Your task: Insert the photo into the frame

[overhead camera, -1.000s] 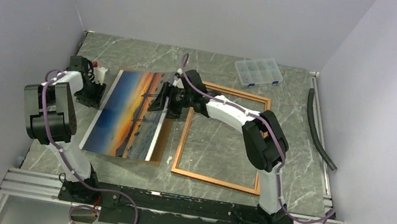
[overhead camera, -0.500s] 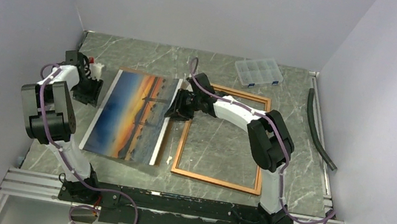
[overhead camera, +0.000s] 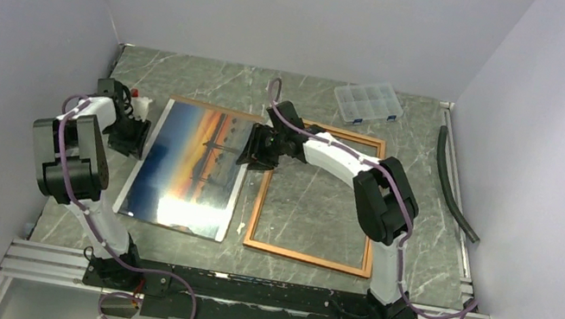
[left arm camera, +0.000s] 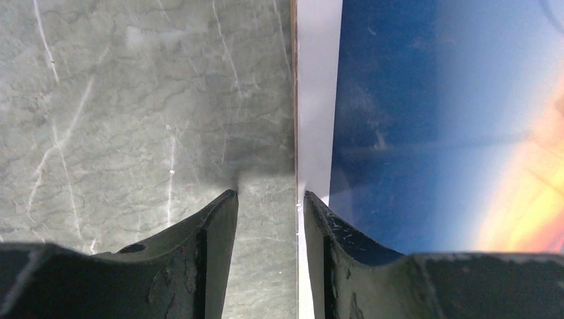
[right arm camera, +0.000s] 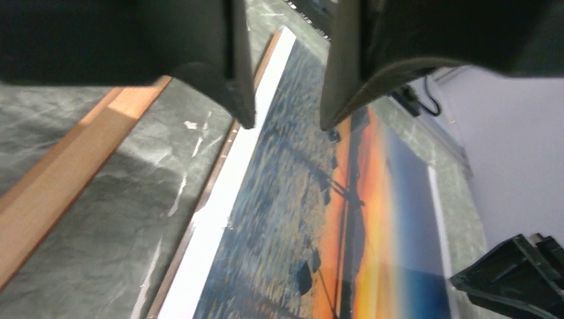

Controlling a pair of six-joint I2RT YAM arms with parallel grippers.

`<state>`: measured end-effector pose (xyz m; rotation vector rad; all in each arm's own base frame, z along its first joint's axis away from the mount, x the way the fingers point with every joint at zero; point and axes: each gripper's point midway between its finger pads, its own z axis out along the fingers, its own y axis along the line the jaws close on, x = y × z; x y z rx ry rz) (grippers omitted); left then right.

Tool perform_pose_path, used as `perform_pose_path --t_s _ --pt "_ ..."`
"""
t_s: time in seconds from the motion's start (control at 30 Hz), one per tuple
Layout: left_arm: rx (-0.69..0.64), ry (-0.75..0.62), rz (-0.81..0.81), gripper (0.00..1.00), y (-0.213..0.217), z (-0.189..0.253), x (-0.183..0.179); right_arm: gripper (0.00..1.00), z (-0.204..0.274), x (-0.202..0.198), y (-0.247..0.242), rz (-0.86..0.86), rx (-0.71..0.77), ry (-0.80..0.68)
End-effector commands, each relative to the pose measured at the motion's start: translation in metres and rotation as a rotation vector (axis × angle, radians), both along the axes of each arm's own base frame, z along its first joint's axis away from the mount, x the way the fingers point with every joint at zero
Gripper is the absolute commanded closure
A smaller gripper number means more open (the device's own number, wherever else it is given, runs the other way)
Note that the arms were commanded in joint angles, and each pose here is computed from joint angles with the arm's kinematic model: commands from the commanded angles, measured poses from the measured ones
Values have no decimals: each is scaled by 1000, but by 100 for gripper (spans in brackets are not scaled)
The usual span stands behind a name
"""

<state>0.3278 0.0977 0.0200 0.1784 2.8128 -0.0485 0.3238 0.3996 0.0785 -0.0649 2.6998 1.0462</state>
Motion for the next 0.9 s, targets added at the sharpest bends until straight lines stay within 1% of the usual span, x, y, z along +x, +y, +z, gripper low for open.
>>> perform_pose_path --t_s 0.0,0.07,0.1,0.13,0.47,0.53,0.6,0.87 --pt "-22 0 -7 53 -7 -11 3 45 8 19 -7 -48 -84 -68" --pt "-26 -5 -6 54 -7 -11 4 33 -1 30 -15 -84 -155 -95" --pt "-27 -4 -5 54 -8 -11 4 30 -5 36 -19 -100 -188 -109" --pt "-28 -5 -5 54 -8 -11 5 29 -10 40 -20 -107 -215 -117" --pt "-37 4 -10 56 -16 -20 2 27 -44 73 -17 -147 -312 -151" --pt "-35 9 -12 56 -18 -22 2 26 -48 81 -18 -154 -328 -164" --pt "-36 9 -13 56 -19 -22 2 22 -49 87 -16 -158 -325 -168" --pt "-35 13 -20 57 -21 -25 3 22 -51 99 2 -157 -276 -170"
